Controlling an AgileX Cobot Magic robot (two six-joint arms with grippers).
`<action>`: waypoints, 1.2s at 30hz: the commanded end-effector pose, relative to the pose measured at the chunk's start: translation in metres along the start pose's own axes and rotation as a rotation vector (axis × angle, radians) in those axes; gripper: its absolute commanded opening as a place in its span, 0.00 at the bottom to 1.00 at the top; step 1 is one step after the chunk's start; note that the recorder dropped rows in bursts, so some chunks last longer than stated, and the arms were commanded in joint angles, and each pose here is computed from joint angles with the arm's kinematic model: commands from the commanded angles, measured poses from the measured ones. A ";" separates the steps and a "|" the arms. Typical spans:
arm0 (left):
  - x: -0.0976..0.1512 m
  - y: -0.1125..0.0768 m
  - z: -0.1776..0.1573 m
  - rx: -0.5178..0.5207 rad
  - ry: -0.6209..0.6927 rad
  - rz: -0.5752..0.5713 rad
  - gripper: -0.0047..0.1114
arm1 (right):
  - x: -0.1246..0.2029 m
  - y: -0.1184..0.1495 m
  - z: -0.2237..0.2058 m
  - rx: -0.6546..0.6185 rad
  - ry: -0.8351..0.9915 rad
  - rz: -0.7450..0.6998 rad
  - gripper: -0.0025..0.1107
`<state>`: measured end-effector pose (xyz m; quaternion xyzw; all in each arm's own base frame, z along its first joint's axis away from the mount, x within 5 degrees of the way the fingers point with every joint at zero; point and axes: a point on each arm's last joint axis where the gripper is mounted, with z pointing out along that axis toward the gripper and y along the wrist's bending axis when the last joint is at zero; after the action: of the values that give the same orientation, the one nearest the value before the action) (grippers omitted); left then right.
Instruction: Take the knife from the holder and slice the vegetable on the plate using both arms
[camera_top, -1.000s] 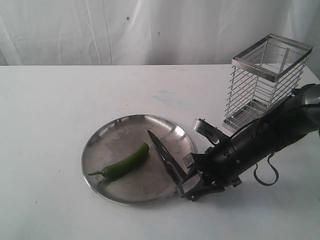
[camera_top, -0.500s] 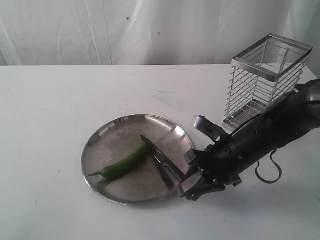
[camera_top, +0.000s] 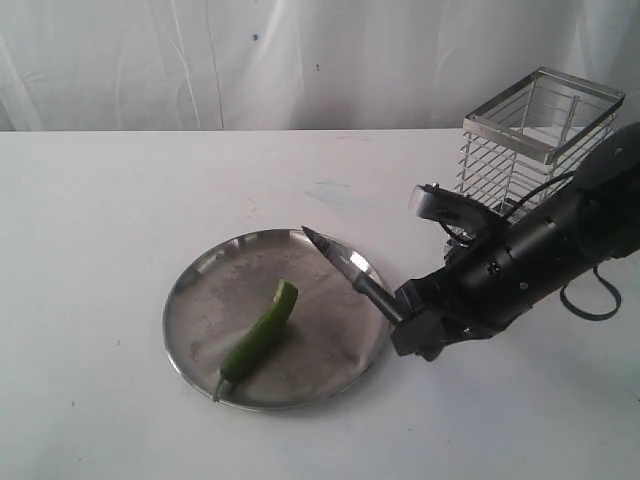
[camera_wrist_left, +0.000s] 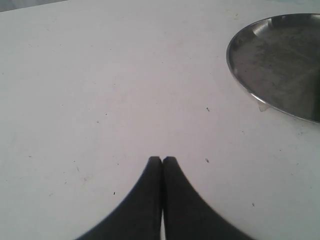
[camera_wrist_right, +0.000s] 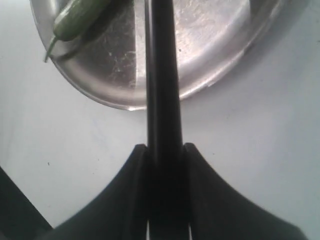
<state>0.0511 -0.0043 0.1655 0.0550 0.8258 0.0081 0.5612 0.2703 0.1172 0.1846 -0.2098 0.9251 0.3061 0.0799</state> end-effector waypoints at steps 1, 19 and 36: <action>0.000 0.000 0.000 0.003 -0.006 -0.010 0.04 | 0.001 0.009 -0.014 0.034 -0.043 -0.038 0.02; 0.000 0.000 0.000 0.003 -0.006 -0.010 0.04 | 0.003 0.040 -0.034 0.247 -0.124 -0.193 0.02; -0.019 -0.001 -0.002 0.049 -0.207 -0.375 0.04 | 0.000 0.039 -0.035 0.260 -0.158 -0.179 0.02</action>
<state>0.0537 -0.0059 0.1732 0.0107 0.8017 -0.0328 0.5967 0.2525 0.1244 0.2313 -0.2578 0.9265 0.1922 0.1955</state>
